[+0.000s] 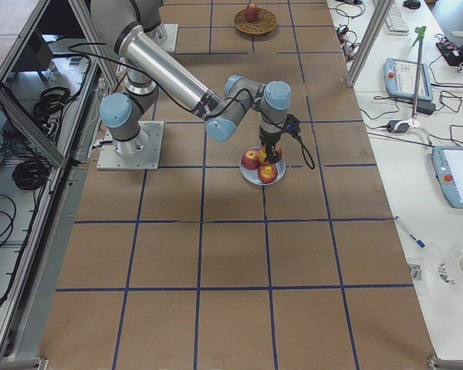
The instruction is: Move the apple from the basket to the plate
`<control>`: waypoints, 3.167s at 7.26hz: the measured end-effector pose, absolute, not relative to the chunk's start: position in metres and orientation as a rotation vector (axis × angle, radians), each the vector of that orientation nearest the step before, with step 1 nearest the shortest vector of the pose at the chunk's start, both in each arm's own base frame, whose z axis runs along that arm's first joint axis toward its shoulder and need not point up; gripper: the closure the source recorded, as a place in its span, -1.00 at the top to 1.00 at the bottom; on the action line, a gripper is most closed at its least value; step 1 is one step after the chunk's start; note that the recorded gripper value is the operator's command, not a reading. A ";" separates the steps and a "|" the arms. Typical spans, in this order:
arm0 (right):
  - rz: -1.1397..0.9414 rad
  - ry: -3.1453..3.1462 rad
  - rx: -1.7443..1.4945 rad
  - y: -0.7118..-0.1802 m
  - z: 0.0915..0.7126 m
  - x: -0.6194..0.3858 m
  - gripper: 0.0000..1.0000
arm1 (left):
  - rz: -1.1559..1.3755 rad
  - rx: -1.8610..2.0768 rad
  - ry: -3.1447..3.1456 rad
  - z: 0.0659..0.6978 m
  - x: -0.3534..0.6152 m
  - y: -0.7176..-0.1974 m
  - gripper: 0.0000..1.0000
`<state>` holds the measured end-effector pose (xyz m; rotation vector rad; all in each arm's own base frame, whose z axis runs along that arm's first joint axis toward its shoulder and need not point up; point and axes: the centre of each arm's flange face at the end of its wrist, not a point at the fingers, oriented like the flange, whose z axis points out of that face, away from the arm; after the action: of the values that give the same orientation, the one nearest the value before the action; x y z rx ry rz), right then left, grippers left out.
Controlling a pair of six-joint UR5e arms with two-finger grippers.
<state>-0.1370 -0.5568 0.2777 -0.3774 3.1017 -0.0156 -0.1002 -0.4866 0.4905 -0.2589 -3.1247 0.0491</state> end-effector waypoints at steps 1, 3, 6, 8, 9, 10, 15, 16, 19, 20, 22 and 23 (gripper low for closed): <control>-0.012 3.100 -0.375 -0.556 0.276 -0.136 0.04 | 0.050 -0.259 -3.125 0.491 -0.100 -0.486 0.98; -0.023 3.079 -0.371 -0.557 0.273 -0.130 0.74 | 0.052 -0.260 -3.124 0.491 -0.100 -0.486 0.98; -0.003 3.068 -0.363 -0.561 0.262 -0.131 1.00 | 0.051 -0.260 -3.123 0.491 -0.100 -0.487 0.98; -0.028 3.083 -0.364 -0.565 0.273 -0.133 1.00 | 0.051 -0.261 -3.123 0.491 -0.100 -0.487 0.98; -0.063 3.094 -0.370 -0.570 0.290 -0.133 1.00 | 0.050 -0.262 -3.123 0.491 -0.100 -0.487 0.98; -0.084 3.100 -0.383 -0.577 0.314 -0.128 1.00 | 0.051 -0.263 -3.123 0.491 -0.100 -0.487 0.98; -0.001 3.098 -0.218 -0.556 0.449 0.016 1.00 | 0.051 -0.262 -3.123 0.491 -0.100 -0.486 0.98; 0.042 3.095 -0.175 -0.542 0.461 0.049 1.00 | 0.051 -0.262 -3.123 0.491 -0.100 -0.487 0.98; 0.125 3.096 -0.105 -0.498 0.483 0.114 0.99 | 0.052 -0.260 -3.122 0.491 -0.100 -0.487 0.98; 0.139 3.097 -0.092 -0.488 0.481 0.122 0.99 | 0.052 -0.260 -3.122 0.491 -0.100 -0.487 0.98; 0.150 3.100 -0.088 -0.475 0.473 0.125 0.99 | 0.051 -0.260 -3.122 0.491 -0.100 -0.487 0.98; 0.137 3.102 -0.076 -0.473 0.475 0.125 0.99 | 0.050 -0.260 -3.122 0.491 -0.100 -0.487 0.98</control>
<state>0.1255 -0.4726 0.4752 -0.0761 3.1019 0.1365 -0.0998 -0.4869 0.4907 -0.2604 -3.1219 0.0502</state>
